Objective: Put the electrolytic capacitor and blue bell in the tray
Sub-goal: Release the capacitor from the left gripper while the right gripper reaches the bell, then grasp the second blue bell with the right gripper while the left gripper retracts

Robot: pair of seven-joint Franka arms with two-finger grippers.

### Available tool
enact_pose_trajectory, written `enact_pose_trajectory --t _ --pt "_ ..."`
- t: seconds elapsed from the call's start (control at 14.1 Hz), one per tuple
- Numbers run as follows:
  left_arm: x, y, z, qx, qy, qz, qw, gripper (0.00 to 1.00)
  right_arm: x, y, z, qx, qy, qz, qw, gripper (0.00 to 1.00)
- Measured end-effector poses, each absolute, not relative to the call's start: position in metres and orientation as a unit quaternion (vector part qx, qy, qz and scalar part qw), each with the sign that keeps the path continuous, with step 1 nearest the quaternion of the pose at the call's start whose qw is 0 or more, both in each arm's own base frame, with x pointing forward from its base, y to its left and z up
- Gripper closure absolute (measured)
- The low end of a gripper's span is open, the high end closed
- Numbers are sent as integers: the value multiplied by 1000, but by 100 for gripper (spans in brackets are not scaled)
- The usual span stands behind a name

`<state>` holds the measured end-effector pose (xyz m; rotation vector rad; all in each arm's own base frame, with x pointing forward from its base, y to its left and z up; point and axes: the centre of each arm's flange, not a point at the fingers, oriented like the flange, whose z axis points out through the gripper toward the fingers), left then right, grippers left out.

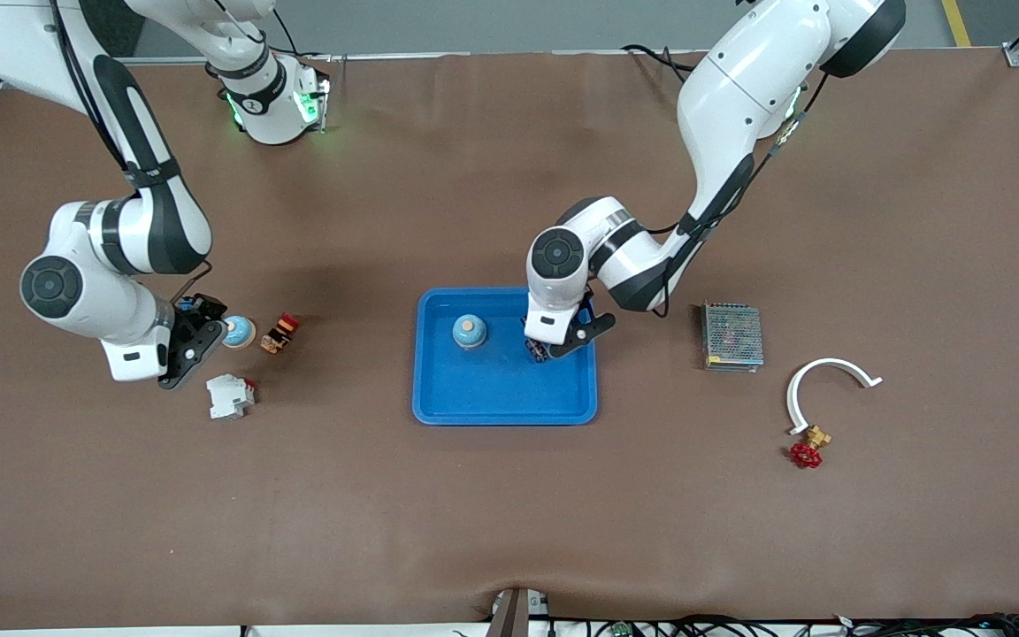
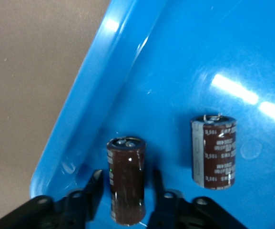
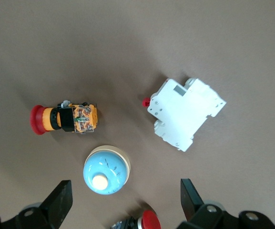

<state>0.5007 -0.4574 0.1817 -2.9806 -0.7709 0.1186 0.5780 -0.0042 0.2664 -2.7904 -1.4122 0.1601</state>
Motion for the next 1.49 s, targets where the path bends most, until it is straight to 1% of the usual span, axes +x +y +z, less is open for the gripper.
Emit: enact_pose_trajectory --t 0.14,0.28,0.36,0.57,0.85,1.21,1.49 --pt "510 -455 192 -966 -256 31 22 26 565 -6 248 -892 -451 41 2 0" --pt "530 -447 217 -963 -267 13 7 7 550 -5 230 -891 -452 34 1 0" --pt "541 -440 233 -962 -273 3 -1 0 544 -4 223 -891 -453 32 1 0" --pt "575 -406 291 -962 -271 -30 -17 0 532 -3 212 -891 -454 31 2 0" --pt "607 -348 346 -965 -257 -57 -14 0 530 -3 210 -891 -454 26 0 0" --pt "633 -279 397 -973 -222 -70 9 0 527 -6 203 -892 -451 11 -6 0" --pt "639 -232 449 -982 -171 -60 46 0 525 -14 186 -895 -447 8 -5 0"
